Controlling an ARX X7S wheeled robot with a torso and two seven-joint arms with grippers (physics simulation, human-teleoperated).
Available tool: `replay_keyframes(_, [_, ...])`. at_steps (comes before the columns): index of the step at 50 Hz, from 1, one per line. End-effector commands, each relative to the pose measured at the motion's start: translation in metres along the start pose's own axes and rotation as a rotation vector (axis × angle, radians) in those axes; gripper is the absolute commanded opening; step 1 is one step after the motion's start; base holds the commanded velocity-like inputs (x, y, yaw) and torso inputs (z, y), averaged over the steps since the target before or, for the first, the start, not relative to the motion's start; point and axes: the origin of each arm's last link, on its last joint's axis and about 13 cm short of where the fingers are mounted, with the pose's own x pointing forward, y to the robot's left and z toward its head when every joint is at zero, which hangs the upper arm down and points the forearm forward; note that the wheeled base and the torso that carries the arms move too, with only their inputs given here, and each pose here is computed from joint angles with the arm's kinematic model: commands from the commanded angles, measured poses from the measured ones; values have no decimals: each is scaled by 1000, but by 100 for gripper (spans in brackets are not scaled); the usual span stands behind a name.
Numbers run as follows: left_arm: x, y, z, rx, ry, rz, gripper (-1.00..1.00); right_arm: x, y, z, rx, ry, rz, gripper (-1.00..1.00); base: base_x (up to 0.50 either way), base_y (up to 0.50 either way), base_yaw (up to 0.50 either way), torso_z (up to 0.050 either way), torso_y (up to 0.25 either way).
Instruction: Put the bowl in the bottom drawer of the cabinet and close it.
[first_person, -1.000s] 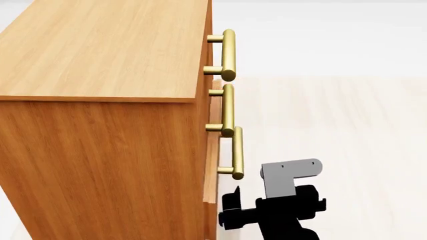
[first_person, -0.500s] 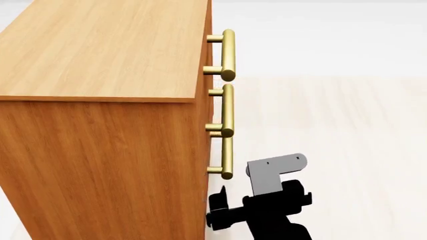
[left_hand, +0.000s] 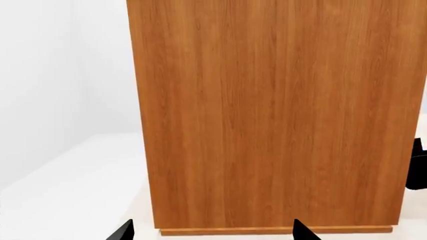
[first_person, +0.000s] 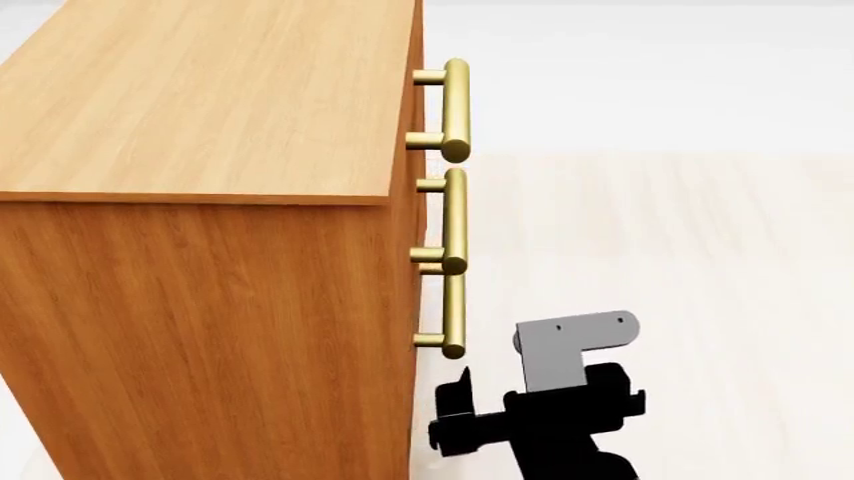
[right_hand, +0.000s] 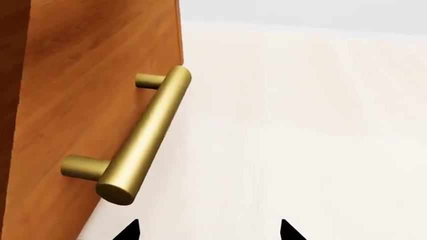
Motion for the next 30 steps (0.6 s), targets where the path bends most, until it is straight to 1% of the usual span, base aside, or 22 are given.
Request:
replay_keyframes(1, [1, 1, 1, -13, -18, 3, 100, -5, -13, 15, 9, -41, -56, 100, 0, 0, 0, 0, 0])
replay_keyframes(8, [0, 1, 5, -15, -29, 7, 100, -12, -20, 18, 15, -52, -89, 100, 0, 0, 0, 0, 0])
replay_keyframes(14, [-2, 1, 14, -18, -42, 6, 100, -26, -28, 26, 19, -69, -124, 100, 0, 0, 0, 0, 0])
replay_keyframes(23, [-7, 1, 32, -12, -90, 7, 100, -49, -35, 48, 15, -121, -158, 100, 0, 0, 0, 0, 0])
replay_keyframes(30, [-10, 1, 44, -2, -126, 9, 100, -63, -36, 62, 5, -171, -160, 100, 0, 0, 0, 0, 0])
